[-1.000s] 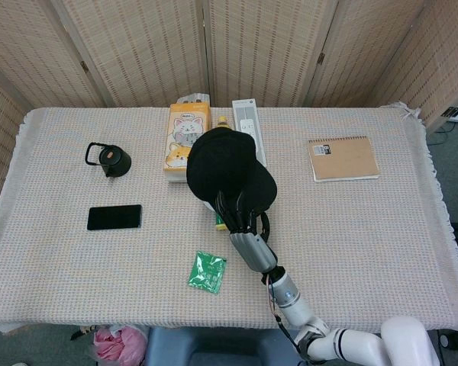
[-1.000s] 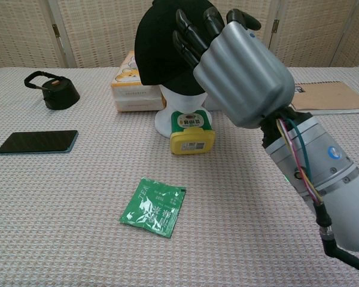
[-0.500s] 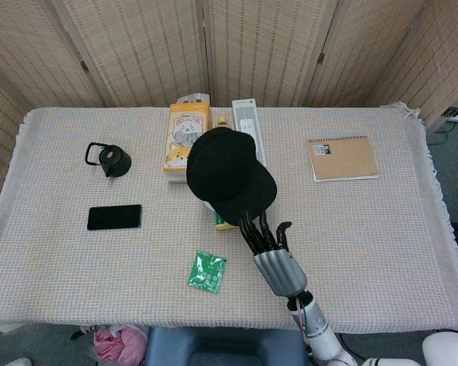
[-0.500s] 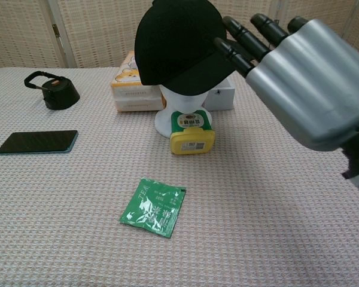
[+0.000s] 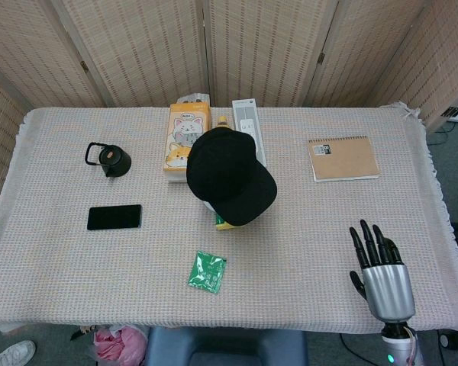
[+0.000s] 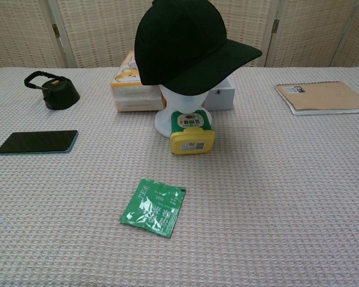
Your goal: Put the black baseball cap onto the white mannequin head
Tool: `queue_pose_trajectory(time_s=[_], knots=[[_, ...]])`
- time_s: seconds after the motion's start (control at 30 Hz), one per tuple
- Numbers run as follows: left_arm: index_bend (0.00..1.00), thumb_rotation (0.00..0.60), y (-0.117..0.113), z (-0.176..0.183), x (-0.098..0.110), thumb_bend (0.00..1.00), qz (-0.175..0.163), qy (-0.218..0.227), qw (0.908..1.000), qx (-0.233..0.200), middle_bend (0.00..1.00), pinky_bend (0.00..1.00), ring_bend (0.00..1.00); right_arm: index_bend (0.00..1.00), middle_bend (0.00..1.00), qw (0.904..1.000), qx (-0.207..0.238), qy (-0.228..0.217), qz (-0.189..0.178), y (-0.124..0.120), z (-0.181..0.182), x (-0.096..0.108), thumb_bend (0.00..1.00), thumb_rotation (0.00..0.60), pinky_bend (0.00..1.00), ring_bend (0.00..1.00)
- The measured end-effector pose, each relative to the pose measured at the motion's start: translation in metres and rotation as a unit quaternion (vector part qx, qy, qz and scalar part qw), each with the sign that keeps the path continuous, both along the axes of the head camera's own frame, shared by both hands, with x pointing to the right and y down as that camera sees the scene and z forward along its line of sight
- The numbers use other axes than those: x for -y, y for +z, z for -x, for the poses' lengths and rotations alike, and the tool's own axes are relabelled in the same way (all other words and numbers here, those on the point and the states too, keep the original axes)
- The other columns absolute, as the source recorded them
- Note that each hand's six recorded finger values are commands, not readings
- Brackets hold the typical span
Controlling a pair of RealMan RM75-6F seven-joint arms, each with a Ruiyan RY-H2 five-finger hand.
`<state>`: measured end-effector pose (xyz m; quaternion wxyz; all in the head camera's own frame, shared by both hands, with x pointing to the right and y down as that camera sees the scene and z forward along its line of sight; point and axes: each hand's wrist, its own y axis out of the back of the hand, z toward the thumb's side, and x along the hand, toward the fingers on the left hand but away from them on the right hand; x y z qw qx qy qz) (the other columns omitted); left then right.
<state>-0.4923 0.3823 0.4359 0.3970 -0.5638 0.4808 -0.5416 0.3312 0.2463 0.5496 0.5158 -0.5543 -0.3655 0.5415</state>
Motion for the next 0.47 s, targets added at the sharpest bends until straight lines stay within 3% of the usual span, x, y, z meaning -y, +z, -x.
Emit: queue_pose_trajectory(time_s=[0.23,0.47], knots=[[0.07,0.6,0.008,-0.006,-0.001,0.07,0.011,0.01,0.9998,0.01,0.06,0.14,0.04,0.0,0.0,0.9965,0.05,0.065,0.018,-0.014,-0.074,-0.023,0.13,0.6,0.24,0.05],[0.07,0.6,0.012,-0.006,0.003,0.07,0.017,0.011,0.9998,0.009,0.06,0.14,0.04,0.0,0.0,0.9954,0.031,0.085,0.033,-0.025,-0.104,-0.03,0.15,0.6,0.21,0.03]])
